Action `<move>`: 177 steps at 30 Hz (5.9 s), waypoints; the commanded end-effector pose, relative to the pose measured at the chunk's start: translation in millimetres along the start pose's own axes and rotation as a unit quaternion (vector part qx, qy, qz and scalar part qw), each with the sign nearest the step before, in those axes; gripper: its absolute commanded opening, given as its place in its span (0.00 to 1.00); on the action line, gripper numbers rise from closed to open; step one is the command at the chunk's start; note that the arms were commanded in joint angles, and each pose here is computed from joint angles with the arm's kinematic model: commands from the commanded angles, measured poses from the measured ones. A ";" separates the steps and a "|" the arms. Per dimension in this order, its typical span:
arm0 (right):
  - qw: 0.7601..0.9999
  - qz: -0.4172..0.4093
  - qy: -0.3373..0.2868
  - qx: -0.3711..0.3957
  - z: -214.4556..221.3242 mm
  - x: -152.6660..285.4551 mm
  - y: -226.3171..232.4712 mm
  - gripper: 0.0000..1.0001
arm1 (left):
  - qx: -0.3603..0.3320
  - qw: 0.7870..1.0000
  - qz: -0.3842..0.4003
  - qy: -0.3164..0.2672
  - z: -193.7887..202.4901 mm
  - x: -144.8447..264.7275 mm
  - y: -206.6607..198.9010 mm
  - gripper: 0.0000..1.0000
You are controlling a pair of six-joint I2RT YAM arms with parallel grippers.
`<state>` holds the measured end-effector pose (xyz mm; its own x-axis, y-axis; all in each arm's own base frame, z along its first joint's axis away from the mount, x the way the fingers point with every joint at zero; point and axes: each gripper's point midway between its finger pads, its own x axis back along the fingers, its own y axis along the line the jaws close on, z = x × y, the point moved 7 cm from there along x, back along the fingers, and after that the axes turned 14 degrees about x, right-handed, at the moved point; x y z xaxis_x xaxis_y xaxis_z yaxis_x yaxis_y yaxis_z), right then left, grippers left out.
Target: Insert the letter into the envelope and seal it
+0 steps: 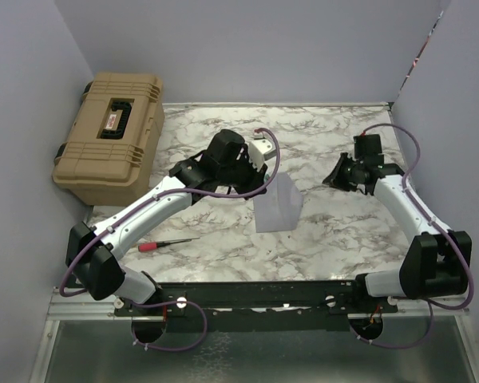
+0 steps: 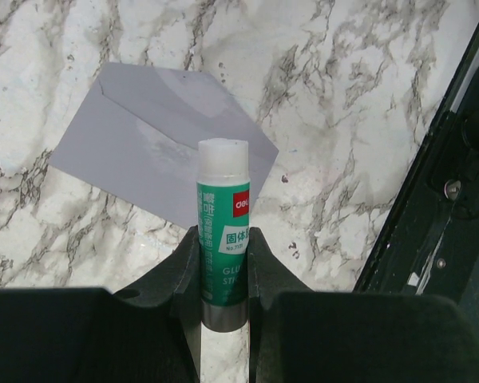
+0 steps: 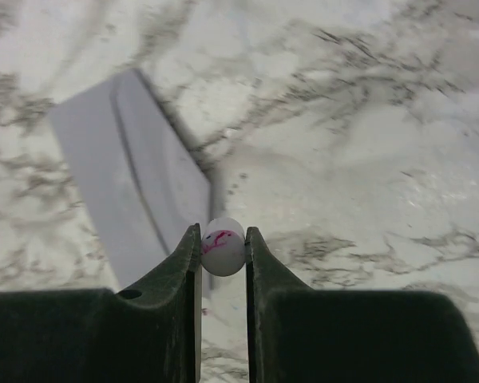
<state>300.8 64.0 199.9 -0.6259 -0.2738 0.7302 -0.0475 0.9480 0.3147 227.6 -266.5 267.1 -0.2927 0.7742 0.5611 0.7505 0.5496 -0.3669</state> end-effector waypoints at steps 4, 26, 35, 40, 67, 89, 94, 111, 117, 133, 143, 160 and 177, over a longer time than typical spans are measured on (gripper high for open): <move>0.982 0.185 0.033 0.025 62.5 -20.0 -25.3 0.00 | 0.024 0.996 0.005 -0.085 -31.8 0.1 -7.6 0.00; 0.966 0.244 0.078 0.025 129.3 -57.5 -13.6 0.16 | 0.030 0.996 -0.002 -0.085 -32.1 -7.7 -3.5 0.00; 0.966 0.239 0.092 0.023 137.3 -59.4 -9.1 0.35 | 0.030 0.996 -0.006 -0.086 -29.8 -5.9 -2.6 0.00; 0.969 0.225 0.095 0.019 135.2 -57.0 -4.5 0.39 | 0.029 0.996 -0.007 -0.088 -29.8 -4.5 -3.0 0.00; 0.930 -0.270 -0.246 0.027 -19.9 140.0 143.4 0.75 | 0.110 0.967 0.066 -0.222 -81.2 4.5 -28.8 0.00; 0.897 -0.367 -0.239 0.057 -49.9 151.8 179.0 0.50 | 0.120 0.942 0.178 -0.259 -89.2 28.6 -58.9 0.00; 0.901 -0.354 -0.245 0.053 -52.2 150.6 177.4 0.26 | 0.122 0.941 0.186 -0.256 -93.8 30.7 -61.6 0.00; 0.875 -0.412 -0.200 0.154 -45.3 146.1 188.6 0.11 | 0.238 0.929 0.225 -0.172 -95.9 32.2 -10.3 0.54; 0.874 -0.425 -0.180 0.153 -43.1 137.6 190.6 0.11 | 0.230 0.932 0.228 -0.162 -94.2 27.0 -4.3 0.45; 0.891 -0.355 -0.266 0.100 -38.9 139.8 169.6 0.84 | 0.300 0.905 0.144 -0.266 -106.4 26.0 16.1 0.00; 0.873 -0.420 -0.227 0.101 -37.5 123.6 184.1 0.73 | 0.306 0.873 0.185 -0.331 -122.9 46.8 3.7 0.00; 0.836 -0.497 -0.226 0.051 -51.3 130.3 202.1 0.37 | 0.328 0.844 0.252 -0.340 -132.5 65.2 -14.4 0.00; 0.737 -0.609 -0.224 -0.188 -91.8 187.9 216.1 0.00 | 0.221 0.809 0.349 -0.418 -169.6 125.8 -54.7 0.00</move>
<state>247.9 209.6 423.1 -0.4973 -0.8093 -0.3127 -0.6537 0.1125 0.7484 273.9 -260.5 441.8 -0.4225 0.8190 -0.3881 0.5667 -0.0955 -0.8184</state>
